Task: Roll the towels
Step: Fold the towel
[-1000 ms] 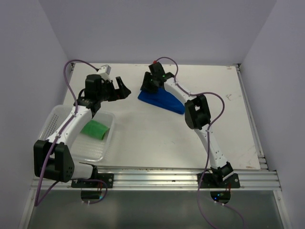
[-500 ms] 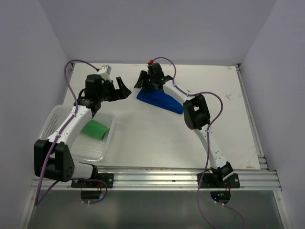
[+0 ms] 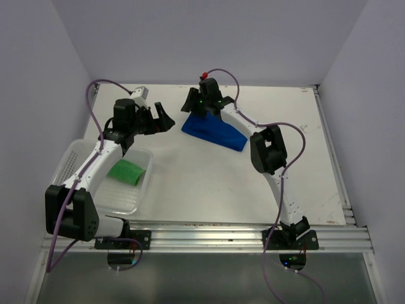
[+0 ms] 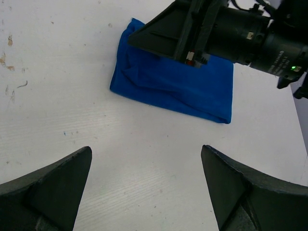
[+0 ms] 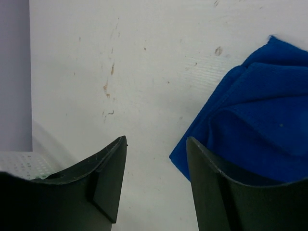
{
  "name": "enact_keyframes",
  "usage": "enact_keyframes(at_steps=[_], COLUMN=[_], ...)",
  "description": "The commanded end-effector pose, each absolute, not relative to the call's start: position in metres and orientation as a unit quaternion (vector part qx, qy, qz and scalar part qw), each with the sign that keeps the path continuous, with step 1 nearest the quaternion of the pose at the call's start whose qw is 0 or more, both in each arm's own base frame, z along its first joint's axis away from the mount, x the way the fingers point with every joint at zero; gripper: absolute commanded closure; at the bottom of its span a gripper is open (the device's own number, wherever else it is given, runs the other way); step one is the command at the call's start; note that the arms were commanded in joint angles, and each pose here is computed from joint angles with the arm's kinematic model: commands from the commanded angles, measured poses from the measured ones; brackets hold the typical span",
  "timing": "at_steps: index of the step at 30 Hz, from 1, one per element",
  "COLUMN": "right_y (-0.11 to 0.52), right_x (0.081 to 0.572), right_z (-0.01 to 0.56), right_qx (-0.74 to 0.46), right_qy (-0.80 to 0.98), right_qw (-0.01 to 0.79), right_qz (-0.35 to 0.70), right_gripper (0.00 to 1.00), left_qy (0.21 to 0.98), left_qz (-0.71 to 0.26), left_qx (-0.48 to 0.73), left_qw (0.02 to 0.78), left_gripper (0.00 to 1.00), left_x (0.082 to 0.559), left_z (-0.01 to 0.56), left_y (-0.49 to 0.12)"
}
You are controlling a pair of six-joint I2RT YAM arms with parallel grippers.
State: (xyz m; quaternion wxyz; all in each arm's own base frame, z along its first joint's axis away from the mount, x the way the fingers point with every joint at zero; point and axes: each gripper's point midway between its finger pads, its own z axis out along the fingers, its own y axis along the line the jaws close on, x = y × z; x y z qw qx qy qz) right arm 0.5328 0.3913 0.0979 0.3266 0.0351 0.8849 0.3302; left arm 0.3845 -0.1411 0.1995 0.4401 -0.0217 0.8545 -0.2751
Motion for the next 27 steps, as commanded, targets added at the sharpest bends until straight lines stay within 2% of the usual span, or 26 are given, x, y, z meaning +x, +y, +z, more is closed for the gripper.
enact_keyframes(at_steps=[1,8,15,27], right_y=[0.359,0.331,0.327,0.329], right_x=[0.540,0.528,0.531,0.543], right_z=[0.177,0.144,0.108,0.078], right_qx=[0.045,0.072,0.084,0.094], right_qy=[0.864,0.897,0.908,0.913], right_qw=[0.406,0.370,0.339,0.319], right_qz=[0.295,0.233,0.231,0.237], right_gripper=[0.44,0.43,0.43,0.42], left_qy=[0.844,0.845,0.846,0.847], left_qz=[-0.291,-0.291,-0.291,-0.291], left_qx=[-0.012,-0.012,-0.011,-0.010], left_qw=[0.451,0.448,0.447,0.445], left_gripper=[0.01,0.00,0.00,0.00], left_x=[0.387,0.388,0.388,0.388], left_z=[0.208,0.206,0.205,0.204], left_y=[-0.149,-0.149,-0.149,-0.149])
